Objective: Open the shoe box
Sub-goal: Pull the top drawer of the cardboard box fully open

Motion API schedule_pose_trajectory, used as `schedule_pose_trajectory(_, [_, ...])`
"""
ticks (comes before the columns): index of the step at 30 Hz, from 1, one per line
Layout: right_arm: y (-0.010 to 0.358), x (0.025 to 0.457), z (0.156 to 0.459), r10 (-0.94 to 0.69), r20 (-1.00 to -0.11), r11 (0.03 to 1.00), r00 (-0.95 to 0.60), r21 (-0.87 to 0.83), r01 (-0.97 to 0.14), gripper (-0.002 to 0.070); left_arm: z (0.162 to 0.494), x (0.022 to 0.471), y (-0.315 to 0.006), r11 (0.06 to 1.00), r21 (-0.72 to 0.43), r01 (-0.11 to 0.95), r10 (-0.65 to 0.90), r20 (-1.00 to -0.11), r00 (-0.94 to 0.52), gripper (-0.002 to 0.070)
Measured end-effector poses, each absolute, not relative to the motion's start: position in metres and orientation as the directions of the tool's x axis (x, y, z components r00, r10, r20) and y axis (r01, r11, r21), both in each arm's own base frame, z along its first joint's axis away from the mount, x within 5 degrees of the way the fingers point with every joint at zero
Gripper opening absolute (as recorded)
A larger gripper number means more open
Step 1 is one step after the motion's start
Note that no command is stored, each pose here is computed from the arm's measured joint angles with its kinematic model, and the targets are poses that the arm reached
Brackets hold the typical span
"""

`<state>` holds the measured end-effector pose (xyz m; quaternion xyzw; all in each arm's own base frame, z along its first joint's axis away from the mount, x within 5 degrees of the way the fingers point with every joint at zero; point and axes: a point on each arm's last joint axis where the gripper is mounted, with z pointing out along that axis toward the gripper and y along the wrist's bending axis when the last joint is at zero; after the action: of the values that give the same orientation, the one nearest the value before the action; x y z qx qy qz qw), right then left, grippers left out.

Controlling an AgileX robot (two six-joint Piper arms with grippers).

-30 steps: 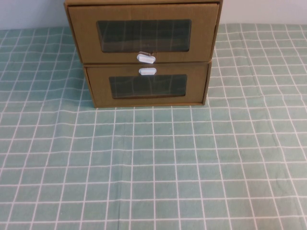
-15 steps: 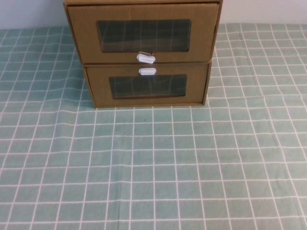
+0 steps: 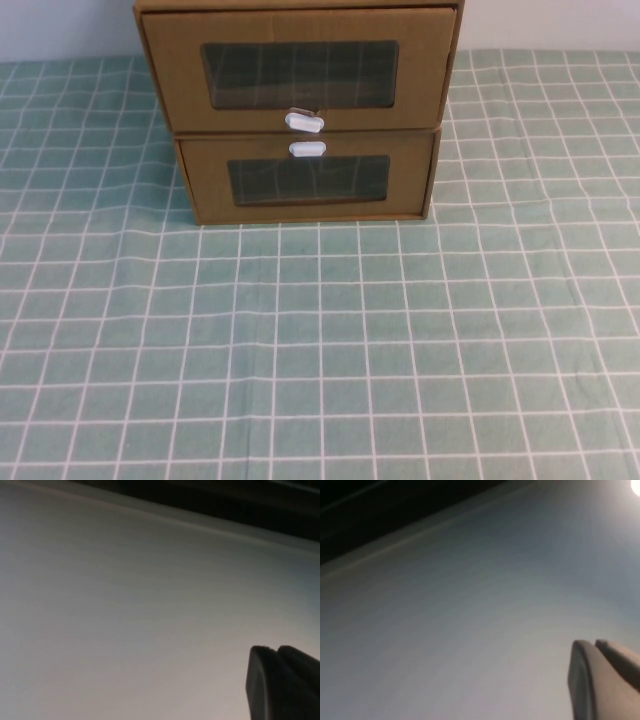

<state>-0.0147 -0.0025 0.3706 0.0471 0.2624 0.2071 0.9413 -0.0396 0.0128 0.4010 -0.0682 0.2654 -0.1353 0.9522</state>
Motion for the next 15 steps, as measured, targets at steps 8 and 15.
schedule_pose_trajectory(8, [0.001, 0.017, 0.453, 0.488, -0.716, 0.871, 0.499, 0.365, -0.328, -0.0014, 0.474, -0.006, -0.001, 0.96, -0.167, 0.225, -0.266, -0.794, 0.546, -0.0005])
schedule_pose_trajectory(15, [0.007, 0.093, 0.469, 0.402, -0.915, 0.912, 0.039, 0.397, -0.104, -0.0014, 0.5, 0.088, -0.02, 0.961, -0.165, 0.223, -0.163, -0.986, -0.024, -0.0005])
